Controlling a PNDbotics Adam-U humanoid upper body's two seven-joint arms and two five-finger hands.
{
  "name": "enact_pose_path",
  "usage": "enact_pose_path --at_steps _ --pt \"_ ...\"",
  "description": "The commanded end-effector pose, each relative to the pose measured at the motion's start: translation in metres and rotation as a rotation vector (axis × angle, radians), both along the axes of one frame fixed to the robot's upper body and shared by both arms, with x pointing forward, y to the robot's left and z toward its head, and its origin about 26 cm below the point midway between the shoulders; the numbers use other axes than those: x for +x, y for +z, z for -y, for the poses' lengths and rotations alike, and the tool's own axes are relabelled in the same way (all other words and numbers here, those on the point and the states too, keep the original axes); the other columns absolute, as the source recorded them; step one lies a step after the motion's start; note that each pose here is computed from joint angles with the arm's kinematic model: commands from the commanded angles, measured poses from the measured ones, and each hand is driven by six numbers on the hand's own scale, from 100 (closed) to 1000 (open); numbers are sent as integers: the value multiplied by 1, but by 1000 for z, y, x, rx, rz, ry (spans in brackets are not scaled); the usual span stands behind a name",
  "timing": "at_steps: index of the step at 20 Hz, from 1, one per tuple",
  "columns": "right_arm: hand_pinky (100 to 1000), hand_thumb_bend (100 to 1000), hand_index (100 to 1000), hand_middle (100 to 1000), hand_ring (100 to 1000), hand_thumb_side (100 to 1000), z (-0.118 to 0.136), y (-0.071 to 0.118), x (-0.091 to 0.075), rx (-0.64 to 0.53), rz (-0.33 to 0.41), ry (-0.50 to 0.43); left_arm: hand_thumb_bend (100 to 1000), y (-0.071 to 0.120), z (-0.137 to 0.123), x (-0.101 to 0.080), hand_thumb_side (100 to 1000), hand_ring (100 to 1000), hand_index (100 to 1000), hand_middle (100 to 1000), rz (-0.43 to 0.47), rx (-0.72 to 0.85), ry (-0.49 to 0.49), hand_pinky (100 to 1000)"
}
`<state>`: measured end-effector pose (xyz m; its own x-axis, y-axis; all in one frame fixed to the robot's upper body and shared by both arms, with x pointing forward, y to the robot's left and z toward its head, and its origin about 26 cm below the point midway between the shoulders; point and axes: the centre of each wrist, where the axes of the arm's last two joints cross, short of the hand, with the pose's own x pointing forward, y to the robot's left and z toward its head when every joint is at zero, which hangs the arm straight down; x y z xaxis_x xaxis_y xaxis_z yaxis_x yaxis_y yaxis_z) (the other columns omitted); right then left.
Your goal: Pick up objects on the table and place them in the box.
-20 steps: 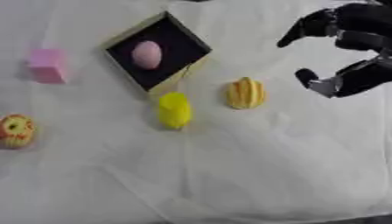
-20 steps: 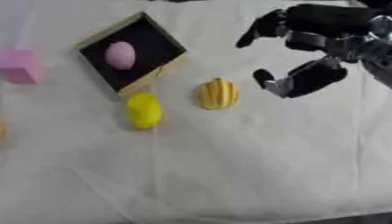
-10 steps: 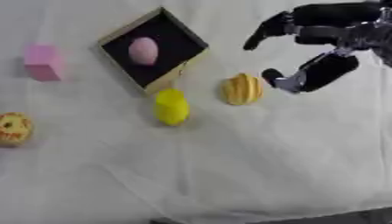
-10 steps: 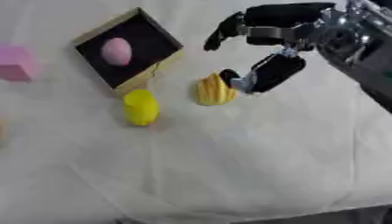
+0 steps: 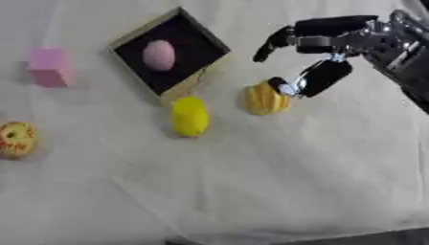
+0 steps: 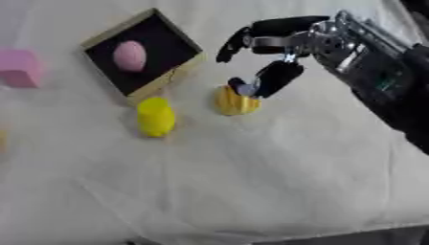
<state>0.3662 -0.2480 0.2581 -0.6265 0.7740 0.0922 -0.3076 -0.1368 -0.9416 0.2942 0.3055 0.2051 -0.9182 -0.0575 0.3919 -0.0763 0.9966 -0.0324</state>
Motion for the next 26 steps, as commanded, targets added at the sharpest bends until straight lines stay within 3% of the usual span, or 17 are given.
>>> enact_pose_path --at_steps 1,4,9,26 --pt "947 100 900 825 931 441 7 4 4 -21 19 -15 100 9 0 -2 594 707 791 617 26 20 -8 693" --pt "950 100 902 826 937 483 7 3 5 -45 12 -8 100 10 0 -1 594 708 791 616 29 20 -11 693" --pt "947 100 894 826 938 471 7 1 8 -87 30 -3 100 11 2 -1 594 708 791 613 33 19 -17 693" --pt "935 397 885 812 934 492 22 -13 18 -232 51 -13 100 14 4 1 594 708 791 603 43 19 -31 693"
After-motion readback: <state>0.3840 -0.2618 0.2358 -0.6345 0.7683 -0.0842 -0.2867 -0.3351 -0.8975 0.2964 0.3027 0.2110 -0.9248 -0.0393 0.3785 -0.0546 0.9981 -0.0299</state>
